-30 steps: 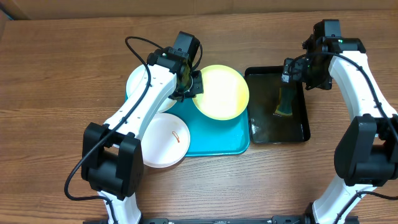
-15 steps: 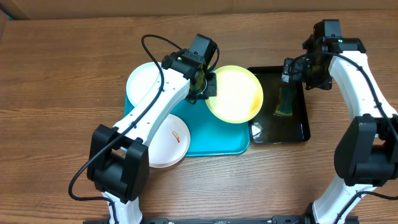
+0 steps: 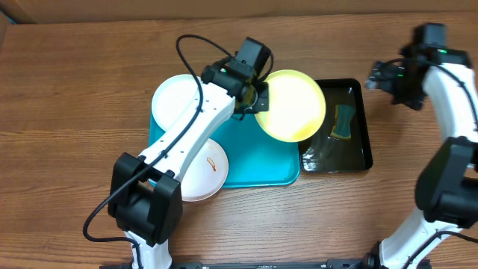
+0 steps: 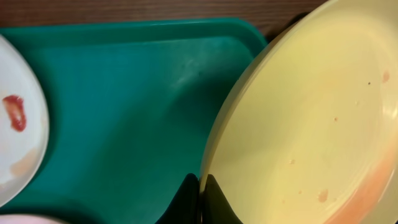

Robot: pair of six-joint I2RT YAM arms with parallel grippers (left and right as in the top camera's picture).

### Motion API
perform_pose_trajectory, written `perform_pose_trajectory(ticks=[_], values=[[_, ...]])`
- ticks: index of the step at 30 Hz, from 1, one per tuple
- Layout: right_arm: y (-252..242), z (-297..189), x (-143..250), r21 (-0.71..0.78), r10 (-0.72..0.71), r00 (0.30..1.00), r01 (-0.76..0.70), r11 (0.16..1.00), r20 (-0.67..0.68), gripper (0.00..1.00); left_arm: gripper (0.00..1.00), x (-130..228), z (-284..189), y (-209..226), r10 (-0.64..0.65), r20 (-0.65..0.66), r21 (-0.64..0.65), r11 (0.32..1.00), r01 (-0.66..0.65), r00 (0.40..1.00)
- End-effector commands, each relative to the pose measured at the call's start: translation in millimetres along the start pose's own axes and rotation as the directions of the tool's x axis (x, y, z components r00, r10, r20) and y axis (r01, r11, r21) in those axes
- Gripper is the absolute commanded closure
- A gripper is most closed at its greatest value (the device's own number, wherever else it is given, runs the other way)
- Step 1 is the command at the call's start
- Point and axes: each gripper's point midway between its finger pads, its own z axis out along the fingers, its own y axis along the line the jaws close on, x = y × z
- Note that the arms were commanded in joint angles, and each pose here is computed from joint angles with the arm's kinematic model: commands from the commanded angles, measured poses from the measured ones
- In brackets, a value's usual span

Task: Clean dirty plates on tray and stack at the side
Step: 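Lift the yellow plate off the teal tray with the left gripper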

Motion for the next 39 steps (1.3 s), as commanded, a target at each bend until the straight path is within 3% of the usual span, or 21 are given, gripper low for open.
perform_pose_trajectory(ticks=[1,4,12,16,19,25,30,39], values=[[-35,-17,-17,-0.057,0.137,0.99,-0.135,0.989,0.03,0.0,0.96,-13,-16,-22,0.05,0.097,-0.012,0.999,-0.049,0.994],[-66,-25,-24,-0.123,0.235,0.972,-0.231,0.965,0.026,0.0,0.96,-16,-17,-33,0.102,0.146,-0.037,0.995,-0.098,0.984],[-140,-38,-30,-0.101,0.387,0.919,-0.379,0.92,0.072,0.0,0.96,-28,-21,-51,0.162,0.227,-0.036,0.987,-0.158,0.96],[-154,-41,-30,-0.096,0.414,0.906,-0.406,0.909,0.082,0.0,0.96,-29,-23,-60,0.246,0.251,-0.054,0.969,-0.24,0.936],[-157,-41,-30,-0.095,0.418,0.904,-0.411,0.907,0.083,0.0,0.96,-29,-27,-63,0.309,0.276,-0.136,0.95,-0.281,0.91],[-156,-41,-30,-0.096,0.417,0.905,-0.41,0.907,0.083,0.0,0.96,-26,-46,-79,0.51,0.324,-0.377,0.842,-0.386,0.797],[-156,-41,-30,-0.096,0.417,0.905,-0.41,0.907,0.083,0.0,0.96,-24,-72,-107,0.655,0.359,-0.547,0.725,-0.419,0.664],[-156,-41,-30,-0.096,0.417,0.905,-0.41,0.907,0.083,0.0,0.96,-11,-115,-150,0.796,0.358,-0.718,0.569,-0.401,0.488]])
